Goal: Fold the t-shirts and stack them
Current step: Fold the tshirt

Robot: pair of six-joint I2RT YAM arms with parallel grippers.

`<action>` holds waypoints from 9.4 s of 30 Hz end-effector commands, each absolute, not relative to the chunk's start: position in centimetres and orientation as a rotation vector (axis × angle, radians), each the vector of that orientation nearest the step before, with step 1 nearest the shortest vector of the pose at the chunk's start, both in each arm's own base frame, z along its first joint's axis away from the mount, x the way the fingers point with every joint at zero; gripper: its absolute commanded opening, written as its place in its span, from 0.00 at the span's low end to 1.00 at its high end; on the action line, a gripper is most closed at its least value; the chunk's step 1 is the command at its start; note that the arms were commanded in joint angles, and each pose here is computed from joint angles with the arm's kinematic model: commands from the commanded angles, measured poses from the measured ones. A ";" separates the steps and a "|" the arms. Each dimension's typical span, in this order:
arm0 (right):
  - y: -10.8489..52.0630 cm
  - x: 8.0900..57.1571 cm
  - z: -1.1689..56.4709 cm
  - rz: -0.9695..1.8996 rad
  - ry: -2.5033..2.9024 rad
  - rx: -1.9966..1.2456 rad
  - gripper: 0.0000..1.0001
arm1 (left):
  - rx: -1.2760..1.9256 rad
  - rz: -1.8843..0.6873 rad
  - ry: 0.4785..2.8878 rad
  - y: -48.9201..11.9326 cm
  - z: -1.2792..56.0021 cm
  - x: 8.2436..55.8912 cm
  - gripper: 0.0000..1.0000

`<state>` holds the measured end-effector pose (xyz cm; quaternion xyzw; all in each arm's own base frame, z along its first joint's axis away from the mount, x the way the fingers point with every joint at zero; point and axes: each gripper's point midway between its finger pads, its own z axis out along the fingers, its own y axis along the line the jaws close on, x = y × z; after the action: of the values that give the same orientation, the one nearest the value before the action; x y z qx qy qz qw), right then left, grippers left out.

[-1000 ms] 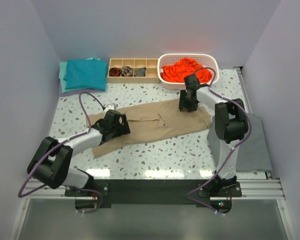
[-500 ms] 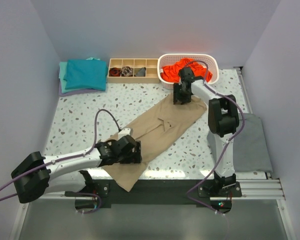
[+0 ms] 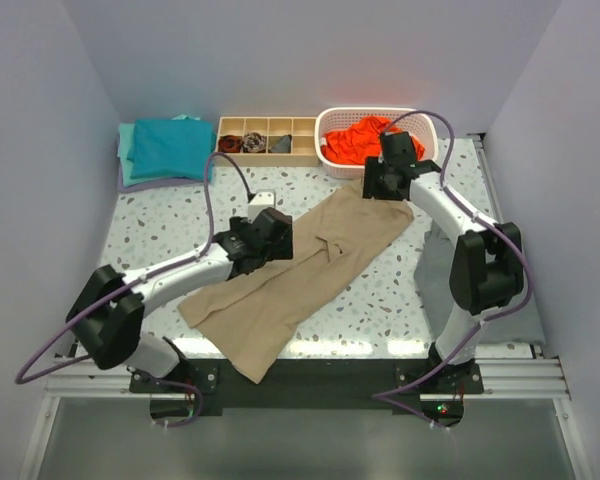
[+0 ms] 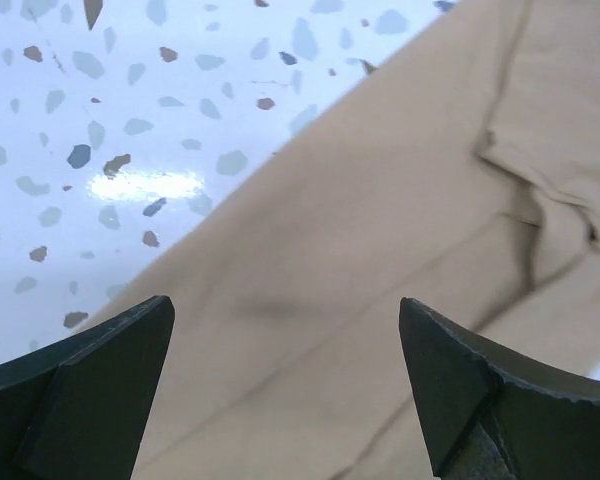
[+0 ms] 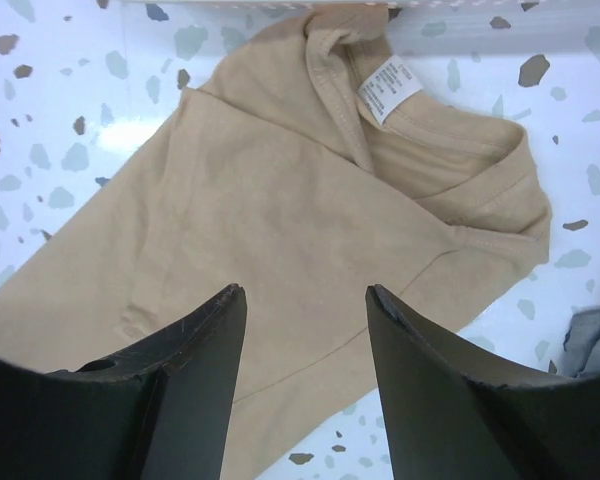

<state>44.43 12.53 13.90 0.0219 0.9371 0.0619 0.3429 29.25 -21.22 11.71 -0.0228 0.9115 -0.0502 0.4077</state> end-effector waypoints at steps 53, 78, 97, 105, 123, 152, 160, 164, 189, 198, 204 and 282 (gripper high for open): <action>31.5 49.4 6.9 0.419 2.485 -0.559 0.59 | 0.304 -0.558 2.424 -31.1 15.0 20.0 1.00; 23.8 23.9 17.1 0.731 2.471 -0.548 0.60 | 0.193 -0.353 2.188 -27.4 14.6 42.5 1.00; 31.3 8.5 7.4 0.896 2.657 -1.016 0.61 | 0.305 -0.458 2.298 -29.2 4.8 49.5 1.00; 33.3 8.3 2.9 0.841 2.683 -1.095 0.60 | 0.312 -0.507 2.277 -28.2 5.2 52.1 1.00; 18.6 6.4 0.9 0.072 2.977 -0.809 0.61 | 0.358 -0.525 2.268 -26.0 5.6 56.0 1.00; 21.3 21.4 13.0 0.104 2.462 -0.525 0.67 | 0.309 -0.729 2.147 -24.8 15.5 51.2 1.00; 19.8 23.7 12.1 0.114 2.482 -0.417 0.67 | 0.346 -0.849 2.343 -28.4 8.8 44.9 1.00; 19.5 23.8 11.7 0.119 2.491 -0.400 0.67 | 0.331 -0.818 2.478 -28.5 4.2 42.9 1.00; 24.1 10.0 5.4 0.549 2.785 -0.773 0.66 | 0.450 -0.408 2.352 -26.0 6.4 51.1 1.00; 20.0 13.5 8.8 0.227 2.626 -0.651 0.65 | 0.400 -0.466 2.079 -27.0 20.1 47.6 1.00; 23.9 12.0 10.8 0.627 2.536 -0.612 0.66 | 0.275 -0.371 2.129 -24.6 18.5 40.1 1.00; 23.7 7.6 8.1 0.156 2.548 -0.521 0.58 | 0.043 -0.450 2.150 -17.2 14.7 24.9 1.00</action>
<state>3.24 26.79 3.36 -0.2464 0.9513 0.1151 0.1450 25.16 -15.91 13.14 -0.0096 0.8792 -0.1511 0.4518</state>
